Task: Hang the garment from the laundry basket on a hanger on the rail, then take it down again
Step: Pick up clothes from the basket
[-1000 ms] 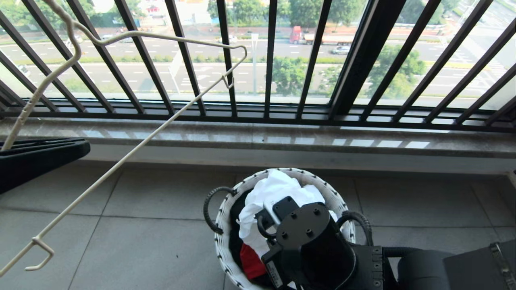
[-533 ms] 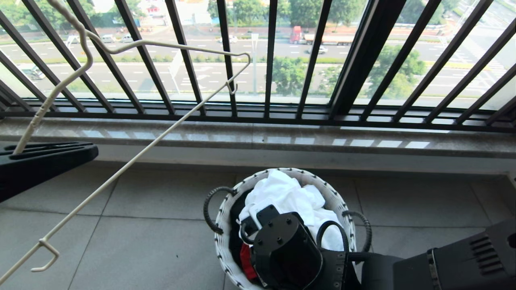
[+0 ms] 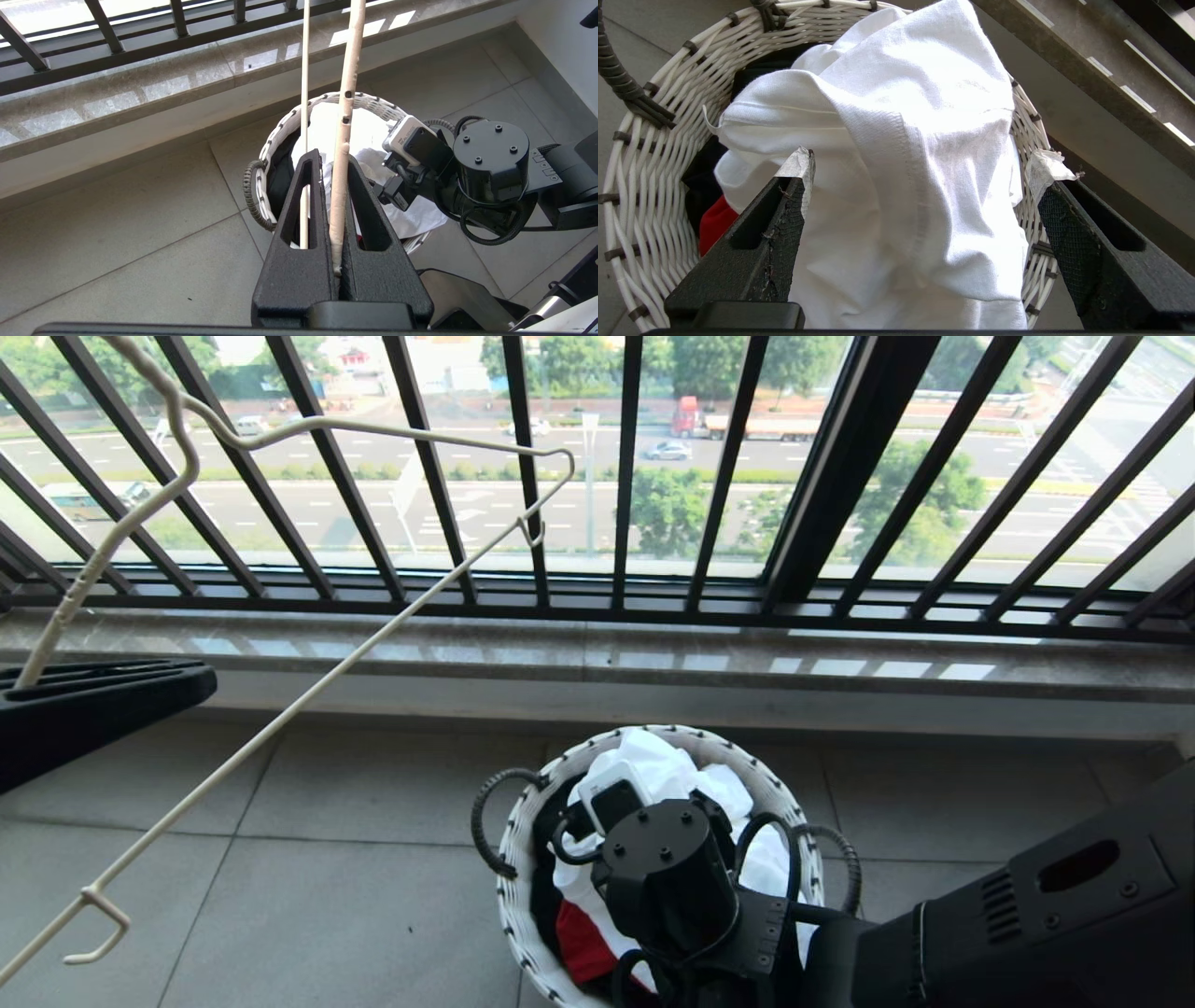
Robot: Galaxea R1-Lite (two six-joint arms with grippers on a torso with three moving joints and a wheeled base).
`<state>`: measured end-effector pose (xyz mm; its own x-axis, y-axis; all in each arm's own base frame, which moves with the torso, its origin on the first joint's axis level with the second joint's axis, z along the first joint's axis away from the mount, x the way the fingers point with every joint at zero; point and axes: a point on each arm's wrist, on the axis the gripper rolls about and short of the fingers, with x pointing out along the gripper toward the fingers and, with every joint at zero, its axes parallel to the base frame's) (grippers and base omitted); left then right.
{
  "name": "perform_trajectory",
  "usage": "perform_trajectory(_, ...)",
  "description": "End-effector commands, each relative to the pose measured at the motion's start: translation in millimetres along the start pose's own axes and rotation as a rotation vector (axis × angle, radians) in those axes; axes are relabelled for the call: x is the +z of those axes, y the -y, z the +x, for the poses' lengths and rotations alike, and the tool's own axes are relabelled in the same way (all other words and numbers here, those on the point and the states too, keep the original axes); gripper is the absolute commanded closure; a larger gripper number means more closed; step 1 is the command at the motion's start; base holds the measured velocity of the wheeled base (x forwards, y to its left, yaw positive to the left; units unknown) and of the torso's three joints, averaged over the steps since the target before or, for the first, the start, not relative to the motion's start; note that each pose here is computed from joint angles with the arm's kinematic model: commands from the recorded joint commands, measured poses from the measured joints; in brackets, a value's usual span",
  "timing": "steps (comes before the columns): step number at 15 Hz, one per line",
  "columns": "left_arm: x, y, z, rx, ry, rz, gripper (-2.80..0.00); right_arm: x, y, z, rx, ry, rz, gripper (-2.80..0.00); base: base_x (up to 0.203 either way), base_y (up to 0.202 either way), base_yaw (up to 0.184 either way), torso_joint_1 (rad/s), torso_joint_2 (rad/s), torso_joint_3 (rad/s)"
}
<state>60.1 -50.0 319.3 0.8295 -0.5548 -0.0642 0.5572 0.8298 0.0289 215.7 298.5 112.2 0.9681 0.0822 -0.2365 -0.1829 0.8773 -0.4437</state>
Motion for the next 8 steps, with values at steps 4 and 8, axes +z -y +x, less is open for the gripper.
perform_trajectory(4,1.5,-0.7,-4.4,0.002,0.015,-0.002,0.0,-2.3,14.4,7.2,-0.061,-0.011,-0.023,-2.8,0.0,0.0,0.0,0.0,0.0,0.0)
perform_trajectory(8,2.3,-1.0,-6.8,0.001,0.023,-0.001,0.0,-2.5,25.7,12.3,-0.09,-0.023,-0.034,-2.8,0.0,0.0,0.0,0.0,0.0,0.0)
